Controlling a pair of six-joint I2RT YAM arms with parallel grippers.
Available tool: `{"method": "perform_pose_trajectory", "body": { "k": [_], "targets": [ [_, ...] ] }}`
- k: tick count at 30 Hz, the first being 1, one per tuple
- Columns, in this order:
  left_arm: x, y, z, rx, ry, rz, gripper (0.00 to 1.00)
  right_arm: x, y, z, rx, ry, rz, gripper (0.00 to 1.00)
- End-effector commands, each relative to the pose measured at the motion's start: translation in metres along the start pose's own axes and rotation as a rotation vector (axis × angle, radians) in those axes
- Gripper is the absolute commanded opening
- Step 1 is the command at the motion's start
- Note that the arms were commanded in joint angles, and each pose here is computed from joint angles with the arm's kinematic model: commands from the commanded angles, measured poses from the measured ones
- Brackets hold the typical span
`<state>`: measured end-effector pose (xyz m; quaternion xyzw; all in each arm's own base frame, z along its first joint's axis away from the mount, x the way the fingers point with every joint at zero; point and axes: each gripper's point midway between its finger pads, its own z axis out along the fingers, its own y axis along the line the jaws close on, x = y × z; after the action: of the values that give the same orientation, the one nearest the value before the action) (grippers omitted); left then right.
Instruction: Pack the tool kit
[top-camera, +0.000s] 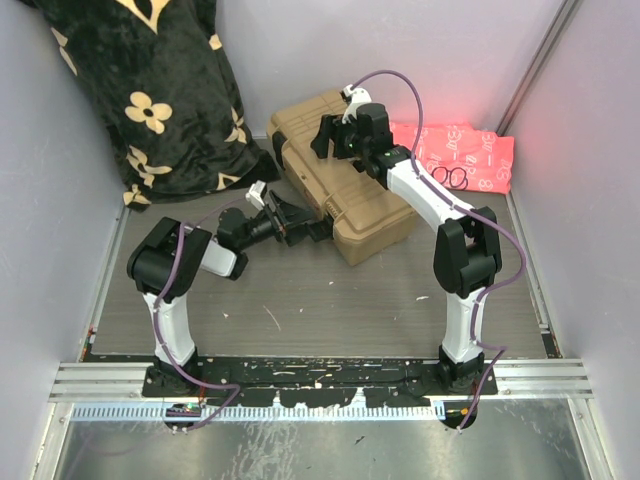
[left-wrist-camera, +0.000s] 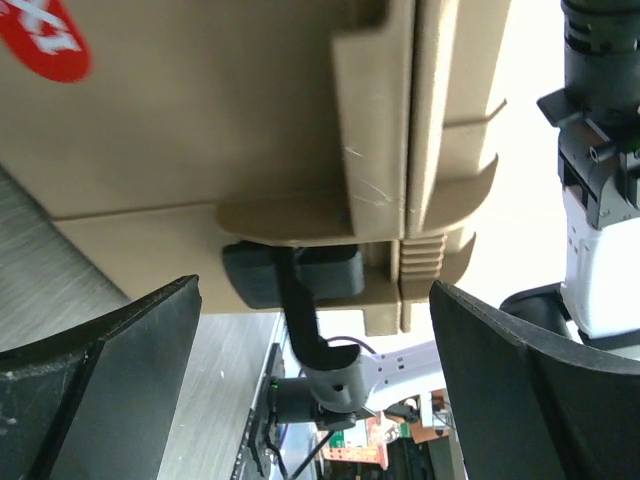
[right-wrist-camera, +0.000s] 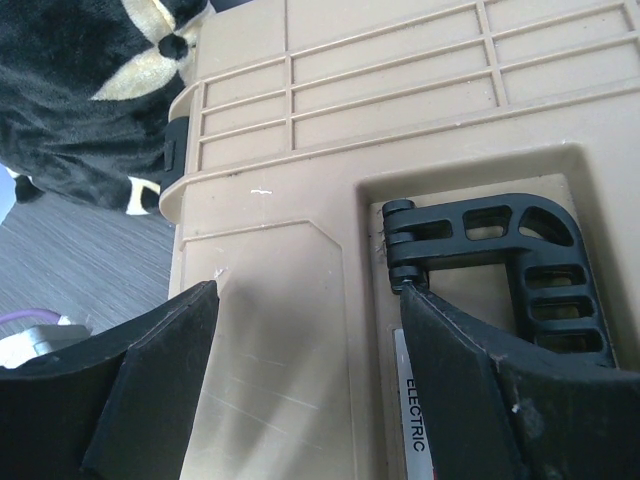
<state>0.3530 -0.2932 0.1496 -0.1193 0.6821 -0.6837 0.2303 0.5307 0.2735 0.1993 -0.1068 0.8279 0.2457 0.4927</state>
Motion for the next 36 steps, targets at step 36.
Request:
{"method": "perform_pose_trajectory", "body": {
  "k": [36],
  "targets": [
    [0.012, -0.102, 0.018, 0.217, 0.019, 0.235, 0.98, 0.304, -0.065, -0.12, 0.372, 1.068, 0.202, 0.8]
  ]
}}
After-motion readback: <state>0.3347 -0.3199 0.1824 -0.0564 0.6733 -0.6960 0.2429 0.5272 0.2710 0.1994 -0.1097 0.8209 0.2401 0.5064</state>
